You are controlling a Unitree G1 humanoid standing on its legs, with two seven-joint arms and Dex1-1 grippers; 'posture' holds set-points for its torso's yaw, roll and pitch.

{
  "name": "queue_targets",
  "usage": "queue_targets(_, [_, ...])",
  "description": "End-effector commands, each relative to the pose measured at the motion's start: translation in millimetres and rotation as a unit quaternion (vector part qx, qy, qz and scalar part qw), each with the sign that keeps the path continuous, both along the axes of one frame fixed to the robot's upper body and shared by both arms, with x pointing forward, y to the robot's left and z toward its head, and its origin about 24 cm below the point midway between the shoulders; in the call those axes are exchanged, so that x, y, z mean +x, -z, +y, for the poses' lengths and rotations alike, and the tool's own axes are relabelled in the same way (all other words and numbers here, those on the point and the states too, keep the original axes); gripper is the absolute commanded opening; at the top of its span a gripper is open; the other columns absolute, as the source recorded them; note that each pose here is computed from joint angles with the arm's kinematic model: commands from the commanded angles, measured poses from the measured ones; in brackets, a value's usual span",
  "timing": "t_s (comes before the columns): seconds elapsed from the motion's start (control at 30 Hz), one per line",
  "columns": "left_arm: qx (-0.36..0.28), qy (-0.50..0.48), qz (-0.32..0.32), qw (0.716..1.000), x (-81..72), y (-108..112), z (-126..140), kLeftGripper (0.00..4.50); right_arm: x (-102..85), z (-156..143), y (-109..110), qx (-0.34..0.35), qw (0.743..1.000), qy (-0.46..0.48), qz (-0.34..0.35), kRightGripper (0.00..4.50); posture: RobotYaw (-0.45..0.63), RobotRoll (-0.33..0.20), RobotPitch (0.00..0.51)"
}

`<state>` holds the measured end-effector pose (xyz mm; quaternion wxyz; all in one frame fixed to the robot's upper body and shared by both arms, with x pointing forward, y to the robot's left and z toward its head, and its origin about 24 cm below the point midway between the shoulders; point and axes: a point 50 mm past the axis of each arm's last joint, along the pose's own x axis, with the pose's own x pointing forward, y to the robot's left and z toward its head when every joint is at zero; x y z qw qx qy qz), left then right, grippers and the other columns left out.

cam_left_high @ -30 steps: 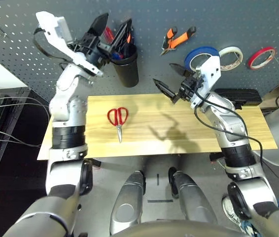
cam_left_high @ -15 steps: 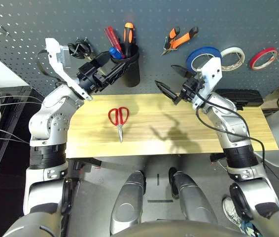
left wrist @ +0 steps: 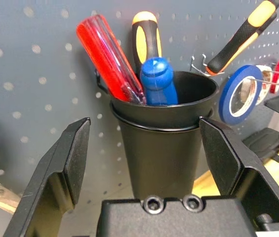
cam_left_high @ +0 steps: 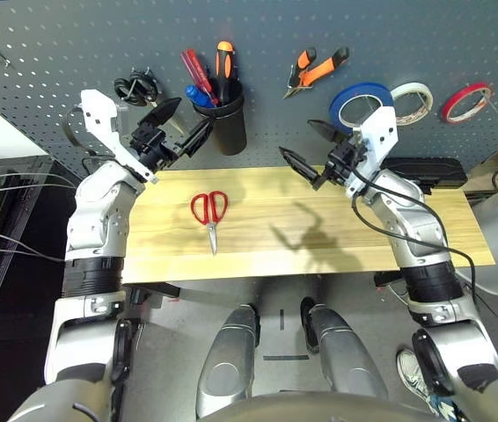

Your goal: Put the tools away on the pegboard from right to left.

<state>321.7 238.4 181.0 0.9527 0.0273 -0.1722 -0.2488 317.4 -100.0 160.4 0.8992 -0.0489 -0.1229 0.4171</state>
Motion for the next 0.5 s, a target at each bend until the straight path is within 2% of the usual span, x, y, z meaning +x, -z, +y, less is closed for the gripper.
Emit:
queue_targets(0.03, [-0.014,-0.023,0.035,0.999,-1.7,19,10,4.46,-3.1,0,4,-0.007,1.0,-0.007,0.007,4.5,0.06,0.0,0.247])
queue_targets(0.5, [-0.012,-0.035,0.084,0.996,-8.4,40,21,4.46,-3.0,-2,7,-0.014,1.0,-0.007,0.014,4.5,0.06,0.0,0.25])
